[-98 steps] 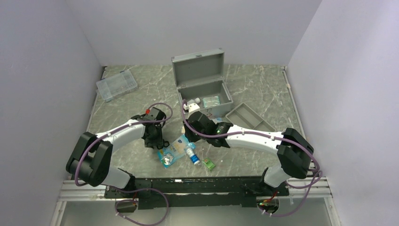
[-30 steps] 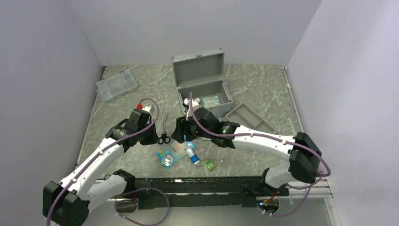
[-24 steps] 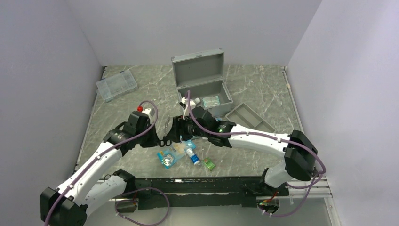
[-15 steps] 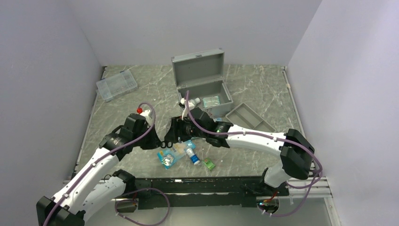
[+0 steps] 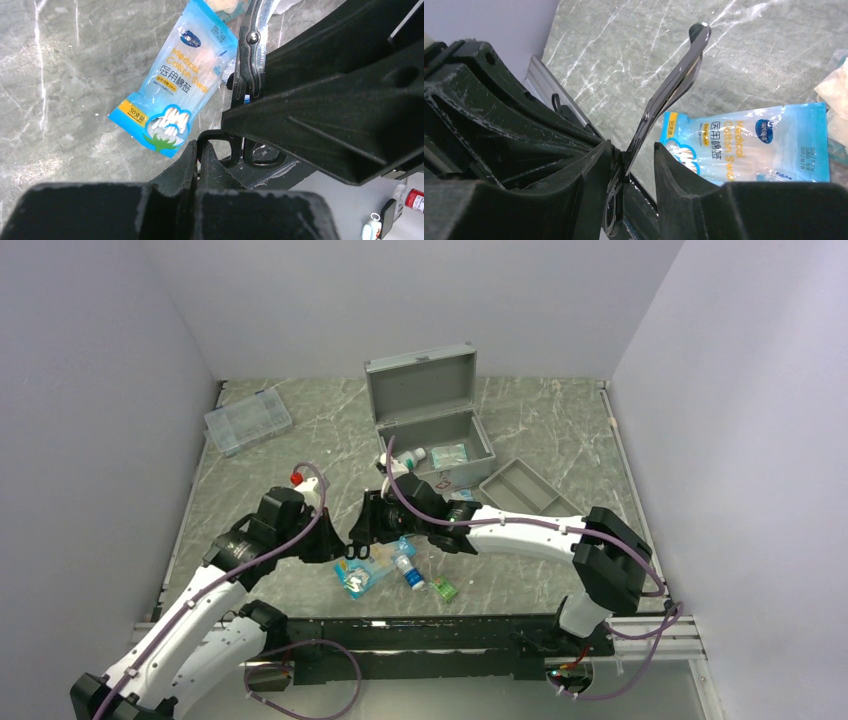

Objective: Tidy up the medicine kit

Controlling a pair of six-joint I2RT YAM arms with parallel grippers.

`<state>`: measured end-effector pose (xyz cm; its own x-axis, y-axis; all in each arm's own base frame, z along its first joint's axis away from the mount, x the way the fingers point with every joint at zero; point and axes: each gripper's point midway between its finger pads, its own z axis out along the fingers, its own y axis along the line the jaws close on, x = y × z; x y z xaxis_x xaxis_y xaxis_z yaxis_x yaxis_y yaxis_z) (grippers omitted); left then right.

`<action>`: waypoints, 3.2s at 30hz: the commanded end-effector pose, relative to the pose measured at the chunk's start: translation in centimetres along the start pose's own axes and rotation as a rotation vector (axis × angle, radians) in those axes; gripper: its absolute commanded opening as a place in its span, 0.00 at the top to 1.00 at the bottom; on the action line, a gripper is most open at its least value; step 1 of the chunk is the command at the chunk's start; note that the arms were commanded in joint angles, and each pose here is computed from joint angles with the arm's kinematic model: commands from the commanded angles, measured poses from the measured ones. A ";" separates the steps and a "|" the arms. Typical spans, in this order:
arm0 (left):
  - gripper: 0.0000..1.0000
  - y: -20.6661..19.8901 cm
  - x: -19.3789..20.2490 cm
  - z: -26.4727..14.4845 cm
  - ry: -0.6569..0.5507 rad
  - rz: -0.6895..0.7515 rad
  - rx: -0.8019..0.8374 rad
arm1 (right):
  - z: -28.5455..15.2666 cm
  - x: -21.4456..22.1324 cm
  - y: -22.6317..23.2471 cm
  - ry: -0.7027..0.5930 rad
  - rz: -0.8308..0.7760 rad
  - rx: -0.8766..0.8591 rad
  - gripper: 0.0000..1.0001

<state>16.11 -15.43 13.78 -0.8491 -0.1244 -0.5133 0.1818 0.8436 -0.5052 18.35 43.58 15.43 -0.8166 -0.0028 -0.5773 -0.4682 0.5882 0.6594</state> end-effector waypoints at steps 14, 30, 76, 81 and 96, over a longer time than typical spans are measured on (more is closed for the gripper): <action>1.00 -0.9 0.8 -0.3 0.013 0.005 0.061 | 0.2 -2.6 3.2 -0.092 0.013 -0.071 1.00; 0.49 -2.2 -2.5 -4.6 -0.150 0.063 0.048 | -1.2 -2.6 4.1 -0.103 -0.047 -0.093 1.00; 0.01 -2.9 -5.2 -9.0 -0.451 0.277 0.106 | -9.4 -22.3 -10.7 -0.635 0.124 0.450 1.00; 0.01 -2.9 -5.1 -9.1 -0.452 0.280 0.114 | -7.3 -22.0 -13.9 -0.658 0.302 0.445 1.00; 0.01 -3.3 -5.0 -9.7 -0.479 0.293 0.140 | -0.5 -21.0 -19.9 -0.649 0.657 0.425 1.00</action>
<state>15.05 -12.09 23.67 -0.4833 -0.1395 -0.8642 0.4235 0.8267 -0.3703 42.21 30.13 11.99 -0.5424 0.6691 -0.5081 0.2631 0.7096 0.6536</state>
